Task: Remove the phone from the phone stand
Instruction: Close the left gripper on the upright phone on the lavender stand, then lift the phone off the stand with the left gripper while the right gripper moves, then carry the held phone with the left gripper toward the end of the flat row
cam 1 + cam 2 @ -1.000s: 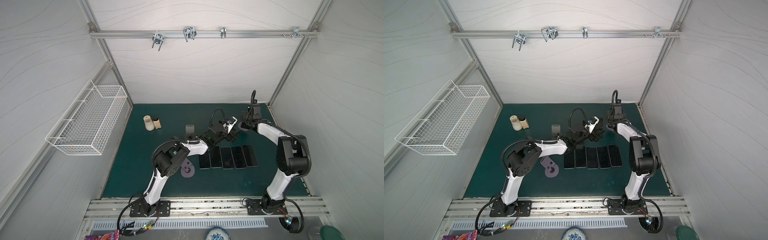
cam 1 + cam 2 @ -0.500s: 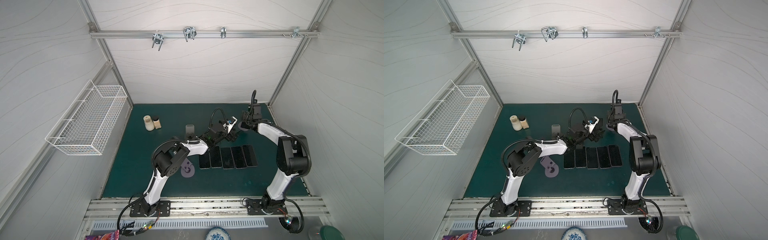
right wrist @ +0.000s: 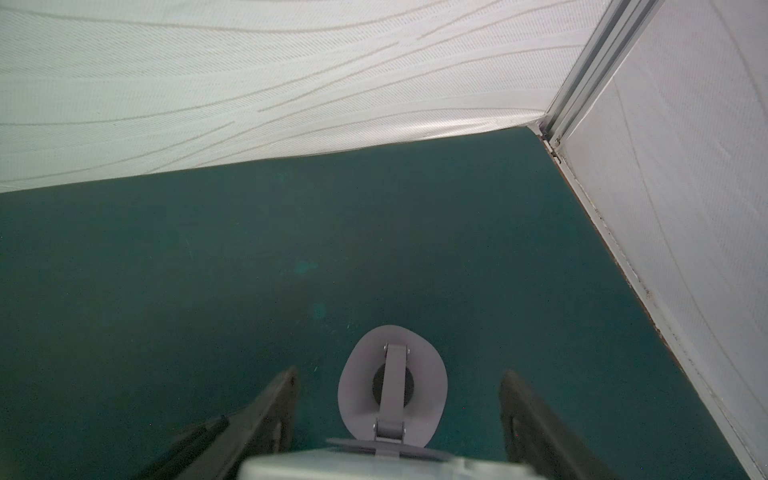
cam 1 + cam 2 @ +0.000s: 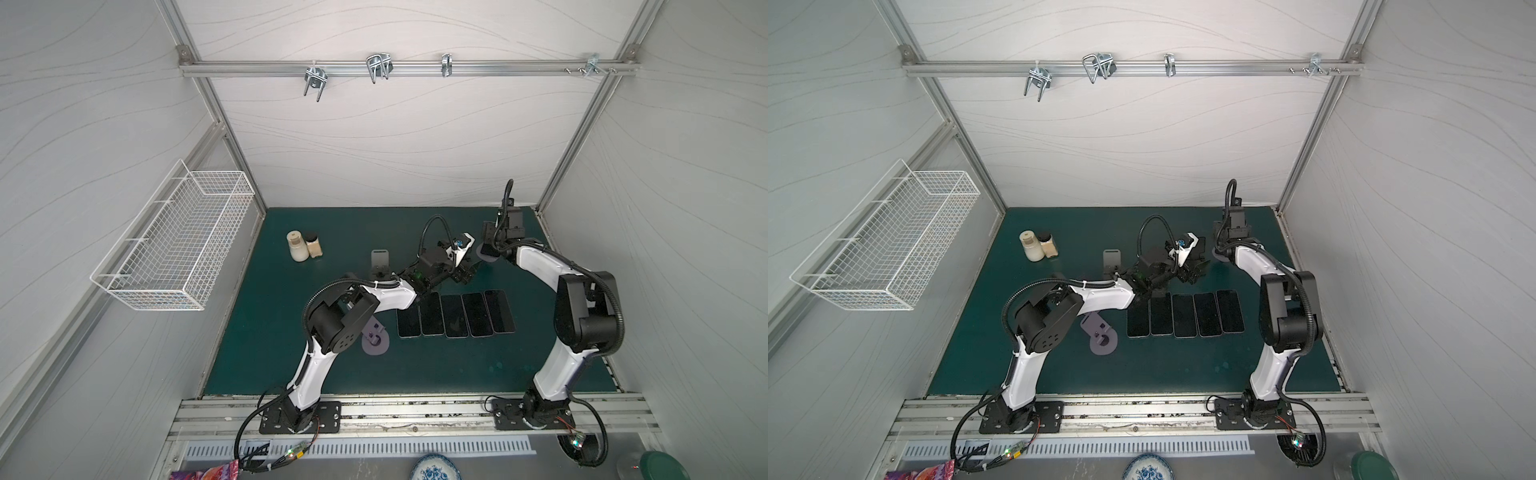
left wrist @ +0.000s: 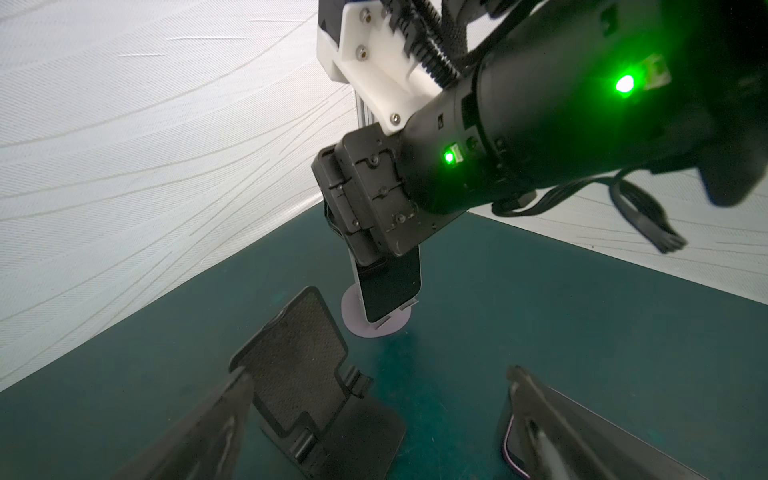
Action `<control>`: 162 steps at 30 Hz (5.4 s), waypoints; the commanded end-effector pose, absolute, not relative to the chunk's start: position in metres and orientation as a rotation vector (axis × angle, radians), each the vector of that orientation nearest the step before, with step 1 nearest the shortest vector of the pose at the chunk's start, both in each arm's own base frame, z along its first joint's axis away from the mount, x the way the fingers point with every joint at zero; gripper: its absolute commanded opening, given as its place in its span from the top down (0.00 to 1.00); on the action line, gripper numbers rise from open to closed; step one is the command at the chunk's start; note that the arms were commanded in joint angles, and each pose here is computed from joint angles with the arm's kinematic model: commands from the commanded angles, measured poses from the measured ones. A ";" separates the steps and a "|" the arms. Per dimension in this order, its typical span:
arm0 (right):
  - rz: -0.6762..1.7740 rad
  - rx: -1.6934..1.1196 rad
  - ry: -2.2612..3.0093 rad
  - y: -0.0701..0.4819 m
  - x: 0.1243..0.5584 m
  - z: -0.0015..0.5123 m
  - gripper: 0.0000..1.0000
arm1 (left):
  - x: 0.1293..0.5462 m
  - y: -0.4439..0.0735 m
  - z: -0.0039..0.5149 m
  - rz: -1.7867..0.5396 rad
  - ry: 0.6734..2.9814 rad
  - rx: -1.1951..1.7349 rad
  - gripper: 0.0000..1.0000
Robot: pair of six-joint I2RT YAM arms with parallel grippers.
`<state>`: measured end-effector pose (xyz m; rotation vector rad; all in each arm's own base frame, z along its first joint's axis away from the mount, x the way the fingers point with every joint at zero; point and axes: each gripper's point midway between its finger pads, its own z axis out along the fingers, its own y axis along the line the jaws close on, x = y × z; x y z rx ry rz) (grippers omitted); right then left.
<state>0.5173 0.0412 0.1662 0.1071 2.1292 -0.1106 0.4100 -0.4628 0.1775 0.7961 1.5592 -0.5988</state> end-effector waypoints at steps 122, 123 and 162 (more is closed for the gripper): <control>0.238 -0.295 2.538 0.070 0.288 0.194 0.54 | 0.231 -0.467 0.274 -0.853 1.688 1.037 0.04; 0.234 -0.294 2.538 0.069 0.286 0.194 0.54 | 0.229 -0.468 0.274 -0.859 1.679 1.048 0.04; -0.004 -0.304 2.619 0.032 0.263 0.180 0.55 | 0.211 -0.430 0.246 -0.855 1.599 1.140 0.04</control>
